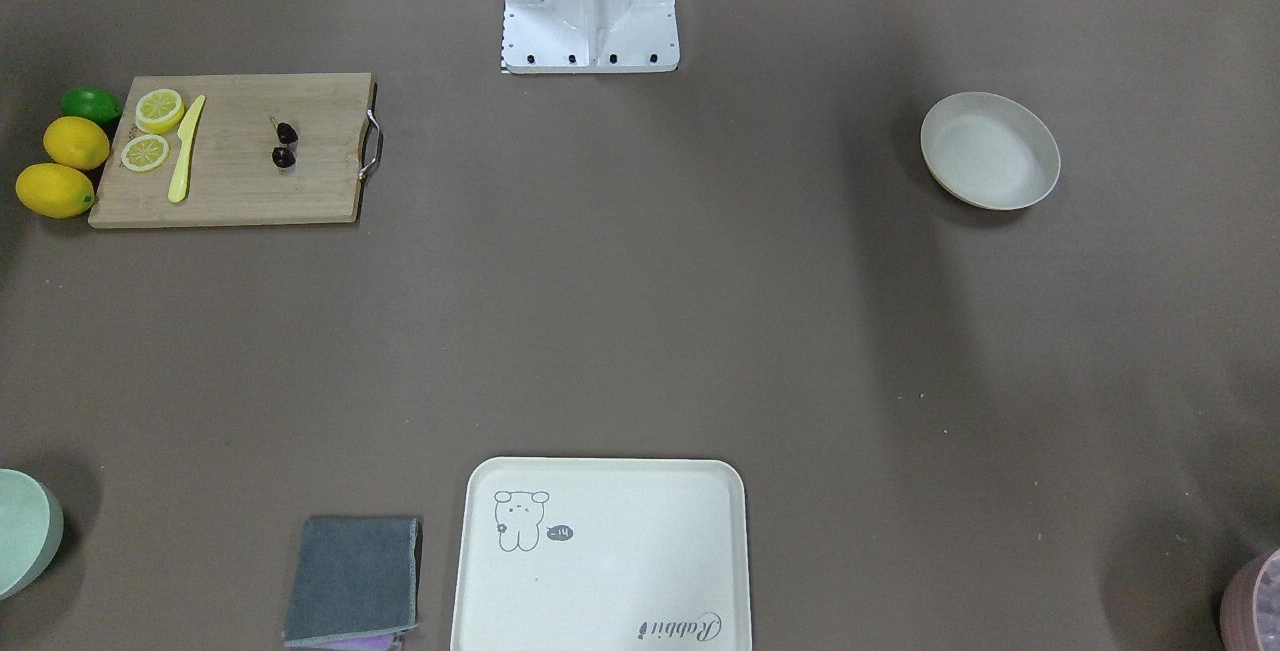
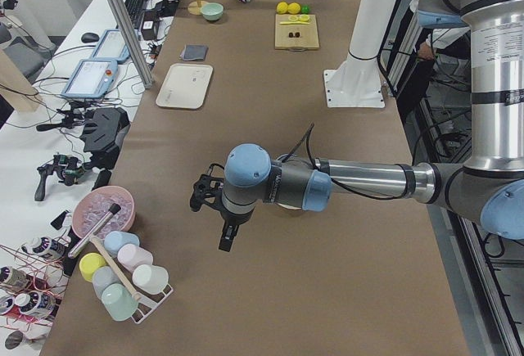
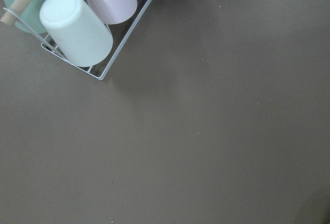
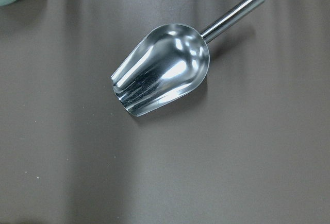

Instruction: Place red cherry on plate

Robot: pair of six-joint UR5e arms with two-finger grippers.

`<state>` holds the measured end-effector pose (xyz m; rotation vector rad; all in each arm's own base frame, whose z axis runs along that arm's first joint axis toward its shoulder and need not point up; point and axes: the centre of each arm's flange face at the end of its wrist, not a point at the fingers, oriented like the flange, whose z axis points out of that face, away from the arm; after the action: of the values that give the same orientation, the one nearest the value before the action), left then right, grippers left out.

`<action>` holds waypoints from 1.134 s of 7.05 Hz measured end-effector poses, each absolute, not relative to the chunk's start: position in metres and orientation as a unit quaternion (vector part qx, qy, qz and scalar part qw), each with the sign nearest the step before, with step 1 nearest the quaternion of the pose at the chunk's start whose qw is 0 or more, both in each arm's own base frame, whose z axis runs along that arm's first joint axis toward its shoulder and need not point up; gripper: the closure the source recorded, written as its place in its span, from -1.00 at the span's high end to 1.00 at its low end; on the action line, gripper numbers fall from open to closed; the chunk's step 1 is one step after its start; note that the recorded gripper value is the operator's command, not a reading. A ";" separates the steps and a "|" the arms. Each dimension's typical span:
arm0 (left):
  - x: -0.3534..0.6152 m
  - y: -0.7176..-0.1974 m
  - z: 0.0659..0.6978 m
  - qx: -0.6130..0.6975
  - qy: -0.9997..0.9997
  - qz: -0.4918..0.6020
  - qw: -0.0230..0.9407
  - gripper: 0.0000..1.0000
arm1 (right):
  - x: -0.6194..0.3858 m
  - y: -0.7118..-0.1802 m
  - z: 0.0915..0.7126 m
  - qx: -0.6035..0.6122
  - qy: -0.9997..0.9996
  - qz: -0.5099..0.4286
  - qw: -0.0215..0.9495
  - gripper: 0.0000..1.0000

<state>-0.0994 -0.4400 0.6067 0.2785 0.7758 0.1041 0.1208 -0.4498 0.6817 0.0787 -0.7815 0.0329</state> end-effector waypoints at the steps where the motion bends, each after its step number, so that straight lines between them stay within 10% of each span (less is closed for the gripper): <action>1: -0.099 -0.440 0.607 0.135 0.377 0.050 0.915 0.96 | 0.121 -0.450 0.681 0.039 -0.381 0.016 0.924 1.00; 8: -0.098 -0.441 0.610 0.132 0.378 0.050 0.915 0.96 | 0.123 -0.447 0.683 0.039 -0.380 0.019 0.924 1.00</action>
<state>-0.0983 -0.4406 0.6095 0.2718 0.7776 0.1027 0.1228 -0.4470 0.6835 0.0800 -0.7809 0.0380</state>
